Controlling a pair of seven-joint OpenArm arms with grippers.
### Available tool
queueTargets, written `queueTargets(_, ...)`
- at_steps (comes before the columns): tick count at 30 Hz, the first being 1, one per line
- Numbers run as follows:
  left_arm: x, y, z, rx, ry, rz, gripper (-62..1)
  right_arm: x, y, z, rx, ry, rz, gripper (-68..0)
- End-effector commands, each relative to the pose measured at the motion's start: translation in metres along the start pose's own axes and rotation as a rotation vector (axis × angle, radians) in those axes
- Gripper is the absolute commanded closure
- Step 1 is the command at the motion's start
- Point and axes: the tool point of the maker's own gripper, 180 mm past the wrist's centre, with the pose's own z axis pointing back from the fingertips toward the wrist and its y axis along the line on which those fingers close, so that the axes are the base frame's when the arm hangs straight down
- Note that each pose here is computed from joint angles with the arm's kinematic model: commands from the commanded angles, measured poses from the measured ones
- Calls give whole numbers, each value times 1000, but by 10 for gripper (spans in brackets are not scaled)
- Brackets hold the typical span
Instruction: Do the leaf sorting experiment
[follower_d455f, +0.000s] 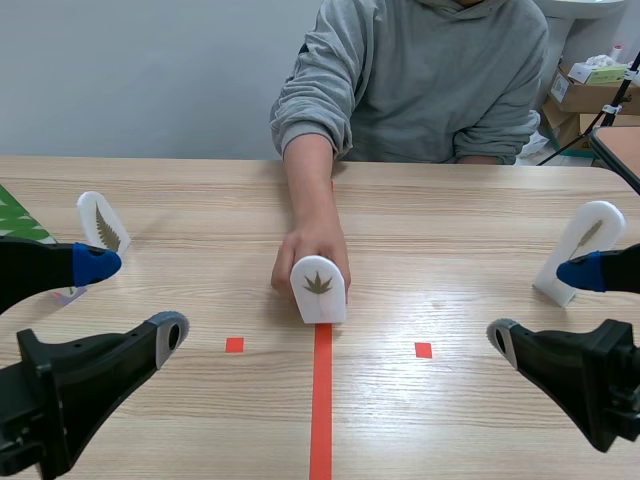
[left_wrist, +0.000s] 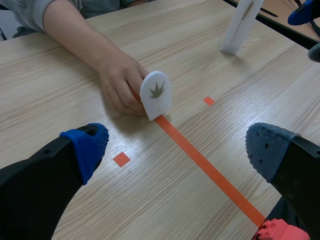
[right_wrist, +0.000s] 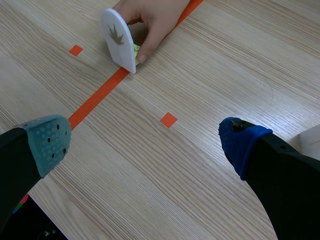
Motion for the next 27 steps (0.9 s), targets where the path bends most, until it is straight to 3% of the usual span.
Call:
queueTargets(1,7,0,0,-3,-32,3,-587,12,0,0,12,-32,24,-608)
queueTargets(27,7,0,0,-3,-30,3,-587,13,0,0,12,-40,23,-608)
